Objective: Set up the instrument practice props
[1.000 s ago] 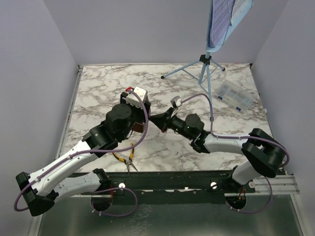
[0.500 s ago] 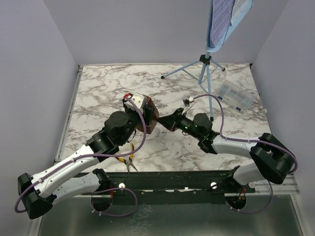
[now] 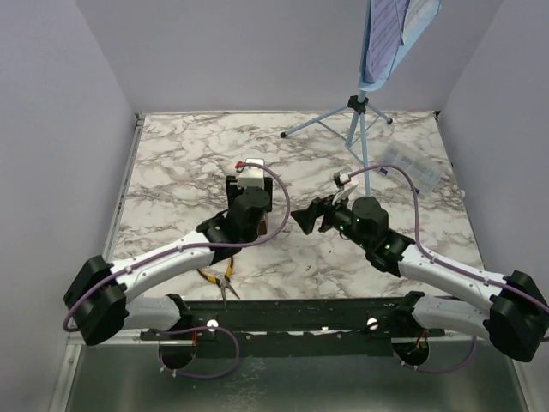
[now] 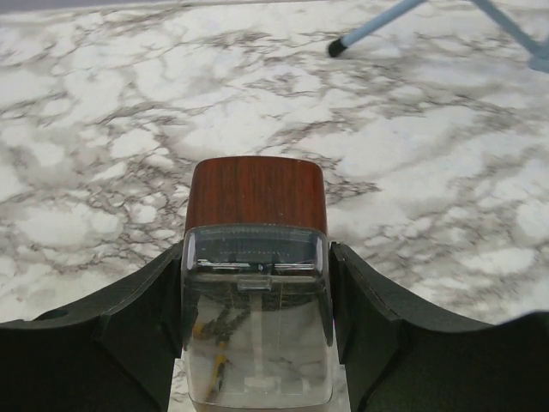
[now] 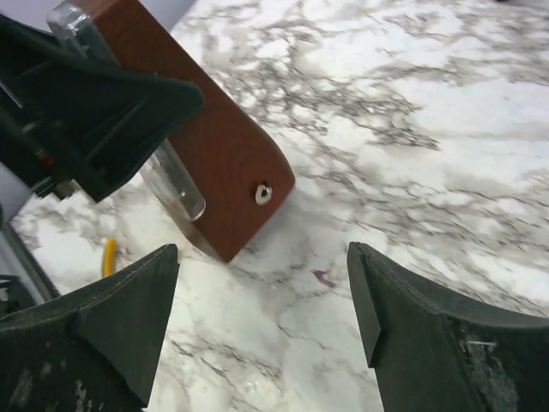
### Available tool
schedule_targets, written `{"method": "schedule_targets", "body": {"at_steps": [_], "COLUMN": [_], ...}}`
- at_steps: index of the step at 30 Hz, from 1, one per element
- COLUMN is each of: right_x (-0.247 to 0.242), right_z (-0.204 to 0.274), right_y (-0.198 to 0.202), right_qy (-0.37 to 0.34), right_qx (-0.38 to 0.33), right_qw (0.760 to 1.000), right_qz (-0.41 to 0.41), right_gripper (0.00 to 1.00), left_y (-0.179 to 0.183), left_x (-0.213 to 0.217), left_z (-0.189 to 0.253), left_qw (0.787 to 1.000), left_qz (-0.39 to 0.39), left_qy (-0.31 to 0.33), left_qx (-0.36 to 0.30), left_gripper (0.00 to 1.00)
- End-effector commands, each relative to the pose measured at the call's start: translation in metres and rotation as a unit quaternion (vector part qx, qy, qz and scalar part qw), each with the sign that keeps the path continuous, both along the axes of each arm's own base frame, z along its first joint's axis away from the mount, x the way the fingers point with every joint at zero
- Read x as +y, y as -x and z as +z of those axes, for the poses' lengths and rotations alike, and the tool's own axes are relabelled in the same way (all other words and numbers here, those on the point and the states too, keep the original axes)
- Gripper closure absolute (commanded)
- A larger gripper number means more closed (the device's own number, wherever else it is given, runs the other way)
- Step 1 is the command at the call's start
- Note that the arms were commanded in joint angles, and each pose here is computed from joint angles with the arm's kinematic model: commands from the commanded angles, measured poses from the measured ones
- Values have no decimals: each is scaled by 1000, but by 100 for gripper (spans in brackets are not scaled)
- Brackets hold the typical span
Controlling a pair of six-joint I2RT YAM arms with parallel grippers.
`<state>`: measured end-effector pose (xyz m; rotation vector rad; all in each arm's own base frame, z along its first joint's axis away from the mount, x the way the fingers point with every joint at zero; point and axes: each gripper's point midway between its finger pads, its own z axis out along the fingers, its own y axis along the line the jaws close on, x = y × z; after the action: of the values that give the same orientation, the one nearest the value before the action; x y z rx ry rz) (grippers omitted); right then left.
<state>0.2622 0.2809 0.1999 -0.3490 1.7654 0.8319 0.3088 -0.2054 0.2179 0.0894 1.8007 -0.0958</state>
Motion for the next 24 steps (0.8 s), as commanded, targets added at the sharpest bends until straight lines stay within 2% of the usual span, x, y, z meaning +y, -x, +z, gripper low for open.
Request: {"method": "schedule_targets", "body": {"at_steps": [1, 3, 4, 12, 14, 17, 19, 24], "right_x": [-31, -32, -32, -27, -25, -18, -12, 2], "right_z": [-22, -22, -23, -22, -22, -21, -20, -16], "right_y": [-2, 0, 0, 5, 6, 10, 12, 13], "right_qy": [75, 76, 77, 76, 76, 63, 56, 43], "right_qx": [19, 23, 25, 37, 48, 63, 72, 80], "right_qw": [996, 996, 996, 996, 996, 996, 996, 996], "right_qz": [-50, -50, -49, -33, -29, -15, -5, 6], "right_gripper": [14, 14, 14, 14, 14, 14, 14, 14], "left_y": [-29, -35, -36, -27, -20, -11, -7, 3], "left_x": [19, 12, 6, -36, -38, -45, -52, -52], "left_z": [30, 22, 19, -21, -24, -20, -14, 7], "left_qw": [976, 972, 972, 981, 980, 979, 979, 978], "left_qz": [183, 198, 194, 114, 100, 68, 46, 20], "left_qy": [98, 106, 116, 151, 159, 166, 167, 178], "left_qx": [-68, -63, -56, 51, 69, 94, 108, 112], "left_gripper": [100, 100, 97, 42, 33, 11, 6, 3]}}
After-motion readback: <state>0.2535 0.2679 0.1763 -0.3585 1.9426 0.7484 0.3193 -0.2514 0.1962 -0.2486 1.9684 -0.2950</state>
